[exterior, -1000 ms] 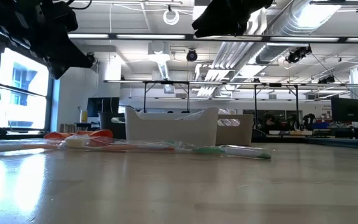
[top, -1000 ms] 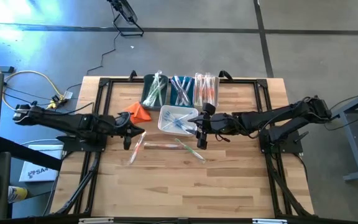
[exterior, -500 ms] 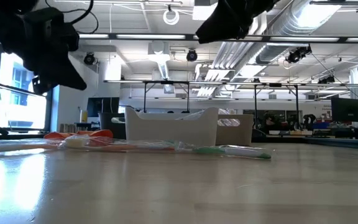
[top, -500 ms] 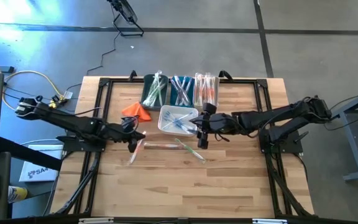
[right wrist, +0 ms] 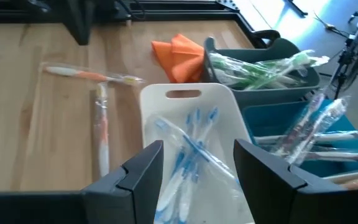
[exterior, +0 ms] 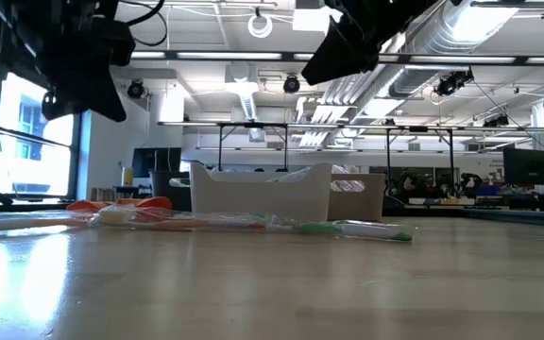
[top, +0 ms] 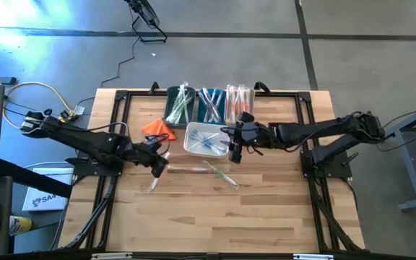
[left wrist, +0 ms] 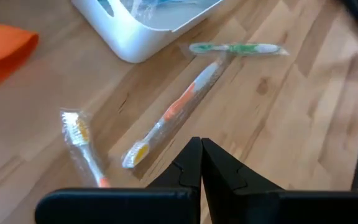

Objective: Pick & Place Toothbrushes
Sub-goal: Put the orange toothbrush into the gray bin

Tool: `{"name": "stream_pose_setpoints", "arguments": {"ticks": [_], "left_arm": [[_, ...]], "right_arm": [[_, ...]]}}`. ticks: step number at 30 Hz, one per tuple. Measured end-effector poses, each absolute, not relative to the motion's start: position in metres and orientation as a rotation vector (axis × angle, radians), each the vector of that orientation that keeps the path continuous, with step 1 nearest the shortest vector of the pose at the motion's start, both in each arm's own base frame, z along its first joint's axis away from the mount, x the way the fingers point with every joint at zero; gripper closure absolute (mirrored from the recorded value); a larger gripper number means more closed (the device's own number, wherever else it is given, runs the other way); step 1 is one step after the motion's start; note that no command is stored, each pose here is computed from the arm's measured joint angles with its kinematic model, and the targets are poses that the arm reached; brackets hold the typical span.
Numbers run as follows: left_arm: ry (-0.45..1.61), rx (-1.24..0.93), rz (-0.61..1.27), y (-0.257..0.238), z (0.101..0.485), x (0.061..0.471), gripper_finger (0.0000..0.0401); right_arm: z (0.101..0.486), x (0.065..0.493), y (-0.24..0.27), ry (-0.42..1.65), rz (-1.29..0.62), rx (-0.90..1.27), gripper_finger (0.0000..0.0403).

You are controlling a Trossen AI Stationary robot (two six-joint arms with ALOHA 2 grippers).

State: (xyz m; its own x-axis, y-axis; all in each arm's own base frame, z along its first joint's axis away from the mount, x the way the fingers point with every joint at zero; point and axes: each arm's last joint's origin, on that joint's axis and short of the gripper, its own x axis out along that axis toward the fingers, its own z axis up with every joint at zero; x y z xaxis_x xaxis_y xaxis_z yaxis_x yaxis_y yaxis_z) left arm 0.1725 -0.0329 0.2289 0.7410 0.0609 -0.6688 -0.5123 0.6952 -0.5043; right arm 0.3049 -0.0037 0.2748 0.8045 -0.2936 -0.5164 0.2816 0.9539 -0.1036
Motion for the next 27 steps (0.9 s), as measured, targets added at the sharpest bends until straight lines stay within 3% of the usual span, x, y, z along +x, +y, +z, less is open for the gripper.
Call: {"name": "stream_pose_setpoints", "arguments": {"ticks": [12,27], "left_arm": [[1.184,-0.790,0.716,-0.036,0.230,0.176,0.0396],[1.234,-0.728,0.616,-0.043,0.215,0.198,0.0385]], "right_arm": [[0.274,0.304,-0.018,0.567,-0.353,-0.011,0.0215],[0.266,0.308,-0.018,0.603,-0.352,-0.016,0.0215]]}}
